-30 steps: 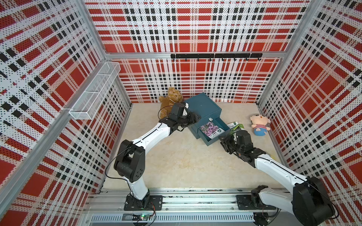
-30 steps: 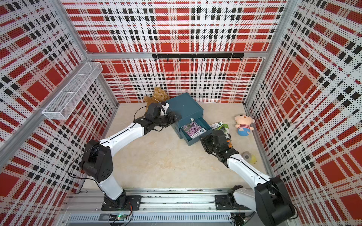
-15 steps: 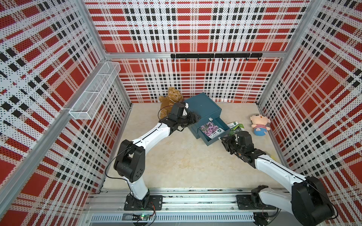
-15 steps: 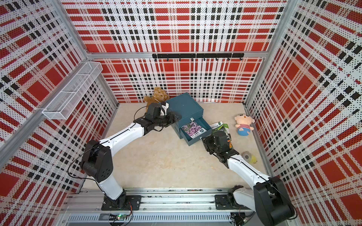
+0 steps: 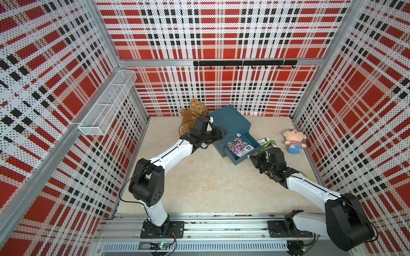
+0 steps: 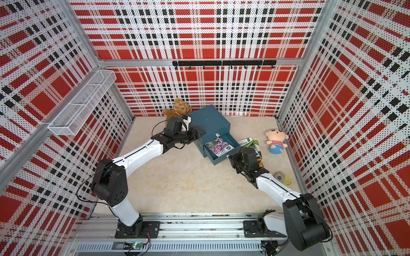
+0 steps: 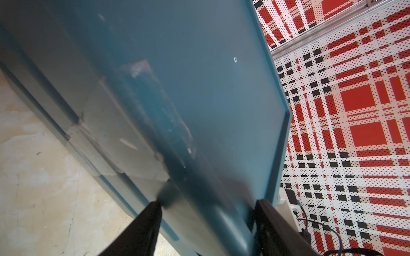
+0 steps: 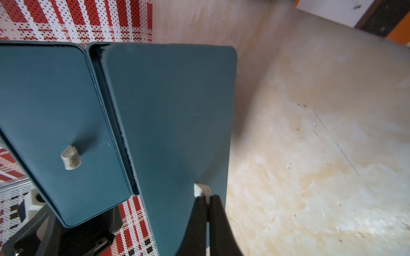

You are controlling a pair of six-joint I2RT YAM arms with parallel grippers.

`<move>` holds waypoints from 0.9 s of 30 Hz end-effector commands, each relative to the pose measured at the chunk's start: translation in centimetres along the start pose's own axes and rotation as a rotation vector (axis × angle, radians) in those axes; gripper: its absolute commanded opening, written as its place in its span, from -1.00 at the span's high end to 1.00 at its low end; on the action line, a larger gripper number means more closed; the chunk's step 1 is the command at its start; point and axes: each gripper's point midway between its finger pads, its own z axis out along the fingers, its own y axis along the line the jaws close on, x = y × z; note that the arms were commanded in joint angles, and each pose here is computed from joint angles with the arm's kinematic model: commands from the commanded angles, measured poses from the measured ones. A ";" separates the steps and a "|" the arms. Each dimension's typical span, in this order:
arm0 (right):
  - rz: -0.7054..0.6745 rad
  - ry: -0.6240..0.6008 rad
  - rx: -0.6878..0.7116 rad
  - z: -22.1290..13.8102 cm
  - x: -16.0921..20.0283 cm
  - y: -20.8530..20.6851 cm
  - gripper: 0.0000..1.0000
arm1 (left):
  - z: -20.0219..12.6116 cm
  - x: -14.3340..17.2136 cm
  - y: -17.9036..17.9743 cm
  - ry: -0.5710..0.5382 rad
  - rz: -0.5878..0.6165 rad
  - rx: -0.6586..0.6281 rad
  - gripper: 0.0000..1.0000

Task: Take the seed bags out of the drawer
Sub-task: Adjust the drawer in the storage box.

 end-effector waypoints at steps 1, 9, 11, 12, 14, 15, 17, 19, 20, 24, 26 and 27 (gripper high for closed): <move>-0.006 -0.019 -0.001 -0.8 -0.4 0.1 1.00 | 1.0 4.8 6.5 0.149 -0.074 -0.195 -0.42; 0.006 -0.011 0.025 -2.3 0.3 -1.9 1.00 | 1.1 4.5 6.4 0.139 -0.079 -0.197 -0.42; 0.014 -0.003 0.027 -2.4 0.5 -2.5 1.00 | 1.1 4.5 6.3 0.140 -0.079 -0.195 -0.42; 0.015 0.001 0.027 -2.4 0.7 -2.7 1.00 | 1.1 4.5 6.3 0.138 -0.080 -0.194 -0.42; 0.015 0.006 0.028 -2.3 0.7 -2.9 1.00 | 1.1 4.5 6.4 0.137 -0.080 -0.196 -0.42; 0.008 0.012 0.026 -2.2 0.8 -2.8 1.00 | 1.1 4.6 6.3 0.137 -0.079 -0.196 -0.42; -0.008 0.026 0.030 -1.9 0.9 -2.6 0.84 | 1.0 4.7 6.5 0.137 -0.081 -0.199 -0.42; -0.040 0.039 0.044 -1.7 0.9 -2.1 0.43 | 0.9 4.8 6.6 0.136 -0.084 -0.201 -0.42; -0.053 0.040 0.051 -1.7 0.8 -1.8 0.30 | 0.9 4.8 6.6 0.136 -0.084 -0.201 -0.42; -0.096 0.022 0.092 -2.5 0.4 -1.3 -0.02 | 1.0 4.8 6.6 0.131 -0.090 -0.198 -0.42; -0.109 0.010 0.137 -3.4 0.2 -1.7 -0.40 | 1.1 4.7 6.5 0.129 -0.091 -0.196 -0.42; -0.120 0.000 0.159 -4.0 0.1 -1.9 -0.49 | 1.1 4.7 6.4 0.128 -0.092 -0.194 -0.42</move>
